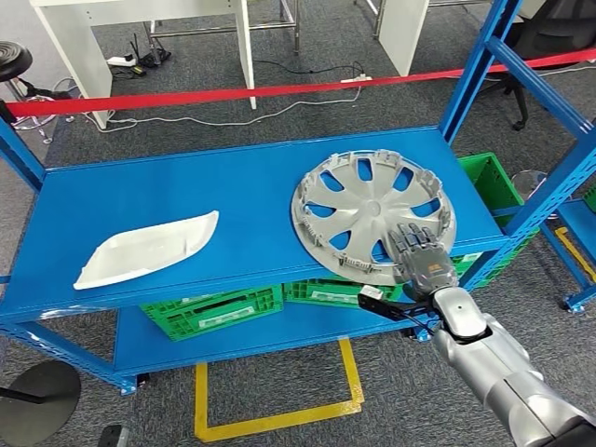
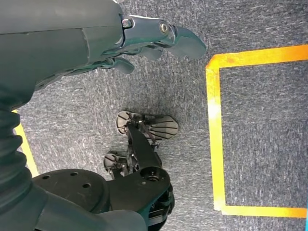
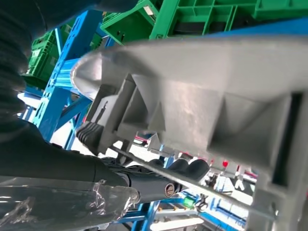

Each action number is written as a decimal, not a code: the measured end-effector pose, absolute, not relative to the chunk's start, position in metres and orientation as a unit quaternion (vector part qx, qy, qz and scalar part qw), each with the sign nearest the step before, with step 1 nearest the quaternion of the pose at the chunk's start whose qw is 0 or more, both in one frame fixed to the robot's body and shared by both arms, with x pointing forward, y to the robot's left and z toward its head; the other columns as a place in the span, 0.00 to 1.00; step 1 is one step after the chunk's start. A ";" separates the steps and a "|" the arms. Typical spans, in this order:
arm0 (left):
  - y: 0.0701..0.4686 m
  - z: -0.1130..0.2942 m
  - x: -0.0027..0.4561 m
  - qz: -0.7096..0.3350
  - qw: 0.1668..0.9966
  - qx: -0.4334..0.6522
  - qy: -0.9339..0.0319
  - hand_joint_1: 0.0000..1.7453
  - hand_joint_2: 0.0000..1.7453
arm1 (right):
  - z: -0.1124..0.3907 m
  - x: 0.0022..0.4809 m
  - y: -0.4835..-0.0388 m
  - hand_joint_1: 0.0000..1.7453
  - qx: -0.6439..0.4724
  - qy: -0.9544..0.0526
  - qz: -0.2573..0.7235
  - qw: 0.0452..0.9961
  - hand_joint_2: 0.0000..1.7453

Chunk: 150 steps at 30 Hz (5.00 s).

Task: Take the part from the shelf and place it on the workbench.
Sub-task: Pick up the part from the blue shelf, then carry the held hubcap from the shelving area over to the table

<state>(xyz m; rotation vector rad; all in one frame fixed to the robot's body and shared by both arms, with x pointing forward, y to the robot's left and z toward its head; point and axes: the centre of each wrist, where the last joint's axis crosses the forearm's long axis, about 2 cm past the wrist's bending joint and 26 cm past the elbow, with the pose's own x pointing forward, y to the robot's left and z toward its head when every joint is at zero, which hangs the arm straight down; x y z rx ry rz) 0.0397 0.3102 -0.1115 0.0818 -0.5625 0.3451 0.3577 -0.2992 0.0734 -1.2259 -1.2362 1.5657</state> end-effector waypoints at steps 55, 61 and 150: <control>0.270 -0.097 -0.033 0.124 0.940 0.042 -0.315 0.00 1.00 | 0.142 0.220 -0.281 1.00 -0.553 -0.702 0.397 0.209 1.00; 0.271 -0.097 -0.030 0.123 0.938 0.046 -0.321 0.00 1.00 | 0.150 0.207 -0.276 1.00 -0.529 -0.728 0.381 0.210 1.00; 0.274 -0.107 0.056 -0.174 0.908 0.036 -0.379 0.00 1.00 | 0.162 0.117 -0.272 1.00 -0.374 -0.800 0.386 0.266 1.00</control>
